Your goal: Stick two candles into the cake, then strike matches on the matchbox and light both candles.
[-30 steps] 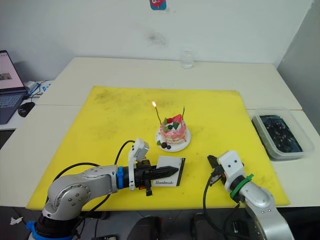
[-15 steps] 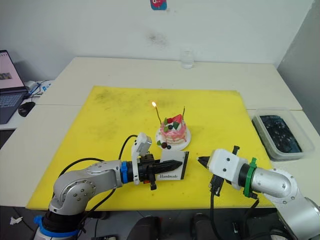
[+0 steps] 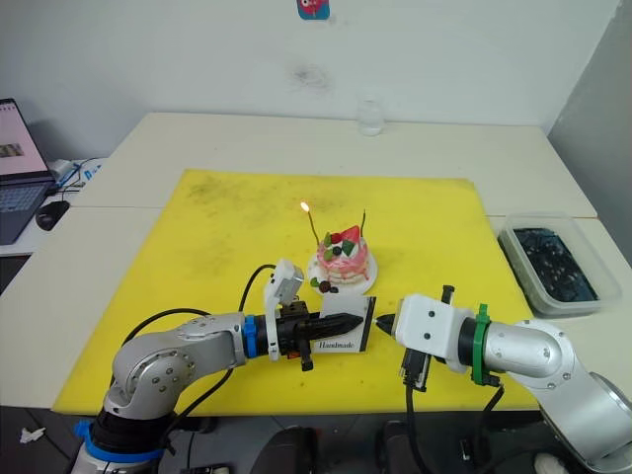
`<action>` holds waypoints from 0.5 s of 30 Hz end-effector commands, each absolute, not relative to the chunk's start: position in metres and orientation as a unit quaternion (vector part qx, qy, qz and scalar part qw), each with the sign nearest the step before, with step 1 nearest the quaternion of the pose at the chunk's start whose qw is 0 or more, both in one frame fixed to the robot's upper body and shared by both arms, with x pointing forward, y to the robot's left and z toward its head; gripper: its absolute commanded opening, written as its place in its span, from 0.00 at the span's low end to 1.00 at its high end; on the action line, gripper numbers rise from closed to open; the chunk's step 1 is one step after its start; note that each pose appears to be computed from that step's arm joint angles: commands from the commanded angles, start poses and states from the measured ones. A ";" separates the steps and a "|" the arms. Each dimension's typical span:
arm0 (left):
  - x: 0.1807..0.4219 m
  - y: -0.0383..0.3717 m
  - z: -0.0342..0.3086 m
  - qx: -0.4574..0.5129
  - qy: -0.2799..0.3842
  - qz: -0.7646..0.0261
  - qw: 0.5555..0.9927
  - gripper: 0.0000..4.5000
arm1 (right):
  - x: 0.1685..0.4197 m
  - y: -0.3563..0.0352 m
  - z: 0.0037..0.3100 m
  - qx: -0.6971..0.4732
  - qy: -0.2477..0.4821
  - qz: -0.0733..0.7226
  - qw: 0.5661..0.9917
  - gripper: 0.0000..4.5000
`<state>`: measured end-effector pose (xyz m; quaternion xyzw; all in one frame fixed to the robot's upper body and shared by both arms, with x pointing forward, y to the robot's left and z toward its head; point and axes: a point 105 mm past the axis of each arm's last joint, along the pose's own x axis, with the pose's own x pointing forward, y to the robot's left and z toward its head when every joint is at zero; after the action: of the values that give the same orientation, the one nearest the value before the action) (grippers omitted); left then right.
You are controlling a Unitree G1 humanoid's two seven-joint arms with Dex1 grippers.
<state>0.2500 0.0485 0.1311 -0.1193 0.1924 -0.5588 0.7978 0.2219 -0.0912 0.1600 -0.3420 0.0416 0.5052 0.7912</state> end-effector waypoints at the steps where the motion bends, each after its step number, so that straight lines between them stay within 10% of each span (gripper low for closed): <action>1: 0.251 0.046 0.140 -0.114 0.172 -0.569 0.796 0.00 | 0.224 -0.088 0.165 -0.350 0.025 0.501 0.791 0.01; 15: 0.249 0.047 0.141 -0.112 0.170 -0.572 0.794 0.00 | 0.231 -0.084 0.161 -0.352 0.025 0.498 0.792 0.01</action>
<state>0.2508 0.0486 0.1317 -0.1195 0.1922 -0.5633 0.7947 0.2313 -0.0877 0.1521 -0.3414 0.0502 0.5006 0.7939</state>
